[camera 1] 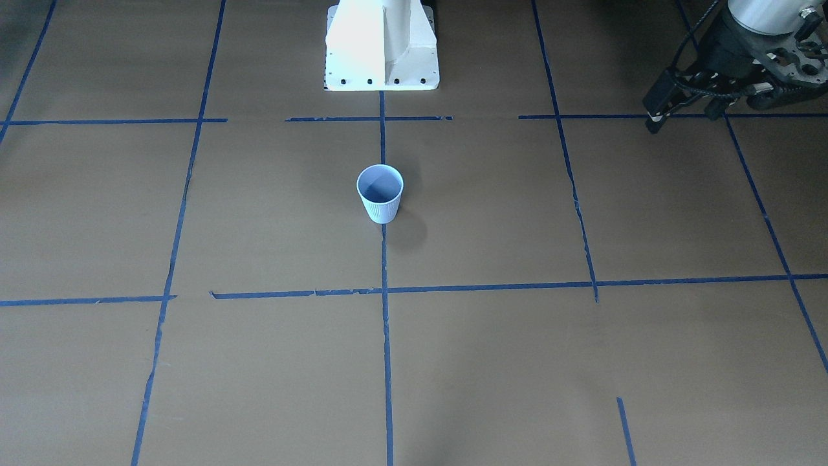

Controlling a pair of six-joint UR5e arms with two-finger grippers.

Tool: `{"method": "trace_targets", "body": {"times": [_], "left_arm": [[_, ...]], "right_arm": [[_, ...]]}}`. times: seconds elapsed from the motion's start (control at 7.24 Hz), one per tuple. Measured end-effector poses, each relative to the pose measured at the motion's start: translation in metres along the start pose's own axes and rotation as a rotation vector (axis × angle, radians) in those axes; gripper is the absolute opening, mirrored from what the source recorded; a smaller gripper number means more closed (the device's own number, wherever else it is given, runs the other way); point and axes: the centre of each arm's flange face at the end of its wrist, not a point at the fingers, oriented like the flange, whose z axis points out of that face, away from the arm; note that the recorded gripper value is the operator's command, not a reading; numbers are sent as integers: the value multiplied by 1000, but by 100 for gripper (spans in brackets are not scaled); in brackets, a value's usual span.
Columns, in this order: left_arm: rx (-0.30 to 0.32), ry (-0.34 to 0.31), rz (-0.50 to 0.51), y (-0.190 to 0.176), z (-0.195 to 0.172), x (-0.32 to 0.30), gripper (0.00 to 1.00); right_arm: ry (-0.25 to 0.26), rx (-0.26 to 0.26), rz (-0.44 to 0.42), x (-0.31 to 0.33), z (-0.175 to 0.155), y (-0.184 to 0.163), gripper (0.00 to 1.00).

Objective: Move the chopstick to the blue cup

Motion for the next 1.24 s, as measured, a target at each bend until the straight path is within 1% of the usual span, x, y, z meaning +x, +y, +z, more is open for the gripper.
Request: {"method": "trace_targets", "body": {"times": [0.28,0.41,0.55,0.69,0.83,0.97,1.11,1.24], "left_arm": [[0,0,-1,0,0,0,100],[1,0,1,0,0,0,100],[0,-1,4,1,0,-1,100],[-2,-5,8,2,2,-5,100],[-7,-13,25,2,5,-12,100],[-10,-23,59,1,7,-22,100],[-8,-34,97,-4,7,-37,100],[-6,-44,137,-9,6,-55,100]], "right_arm": [[-16,82,-2,-9,-46,-16,0],[-34,106,3,-15,-67,-26,0],[-53,111,16,-30,-93,-41,0],[-63,88,36,-60,-121,-64,0],[-67,41,52,-109,-153,-96,0],[-71,-7,40,-167,-178,-127,0],[-79,-46,-1,-229,-191,-153,0],[-79,-81,-39,-295,-194,-175,0]]}}
